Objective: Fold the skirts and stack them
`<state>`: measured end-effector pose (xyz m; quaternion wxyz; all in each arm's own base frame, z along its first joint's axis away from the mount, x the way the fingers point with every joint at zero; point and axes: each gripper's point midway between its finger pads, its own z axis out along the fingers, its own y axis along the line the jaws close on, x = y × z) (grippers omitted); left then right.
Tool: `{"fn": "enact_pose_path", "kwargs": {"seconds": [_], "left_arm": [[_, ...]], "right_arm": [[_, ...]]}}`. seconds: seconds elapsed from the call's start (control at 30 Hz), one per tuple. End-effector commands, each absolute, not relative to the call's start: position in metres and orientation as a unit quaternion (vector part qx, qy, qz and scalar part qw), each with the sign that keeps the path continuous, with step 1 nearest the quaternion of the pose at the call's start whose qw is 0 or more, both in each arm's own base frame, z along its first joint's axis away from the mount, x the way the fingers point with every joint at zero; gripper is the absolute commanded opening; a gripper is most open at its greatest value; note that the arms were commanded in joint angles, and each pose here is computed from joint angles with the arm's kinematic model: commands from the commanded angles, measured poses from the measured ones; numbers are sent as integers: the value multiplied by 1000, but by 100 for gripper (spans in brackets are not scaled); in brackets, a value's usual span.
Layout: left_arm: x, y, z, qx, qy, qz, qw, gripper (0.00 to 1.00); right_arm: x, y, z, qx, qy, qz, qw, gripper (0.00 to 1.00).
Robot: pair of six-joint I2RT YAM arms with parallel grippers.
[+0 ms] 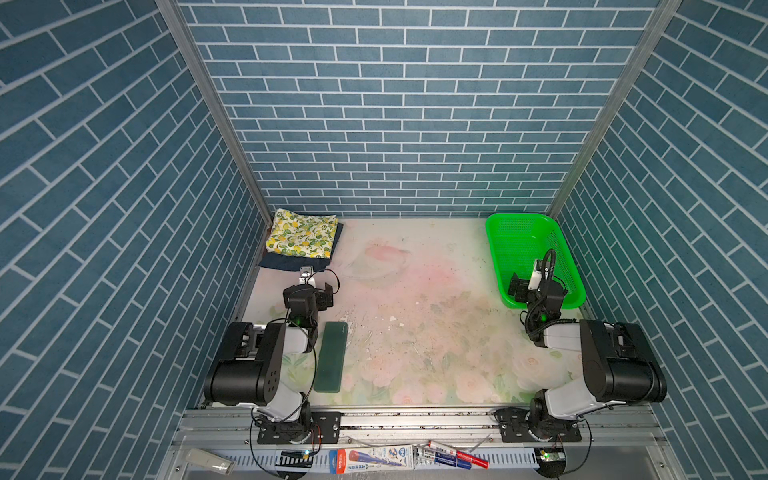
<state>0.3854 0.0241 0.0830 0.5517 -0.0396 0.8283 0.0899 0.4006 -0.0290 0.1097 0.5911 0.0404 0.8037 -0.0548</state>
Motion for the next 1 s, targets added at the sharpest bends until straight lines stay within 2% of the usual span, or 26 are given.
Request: {"fn": "enact_pose_path", "kwargs": {"seconds": [0.0,0.97], "left_arm": [[389,27,96,-43,813,102,572,100],[389,26,96,-41,811,101,575,100]], "right_arm": [[395,-25,87,37,827,-41,560,99],[395,-22,87,26,828,-23,560,99]]}}
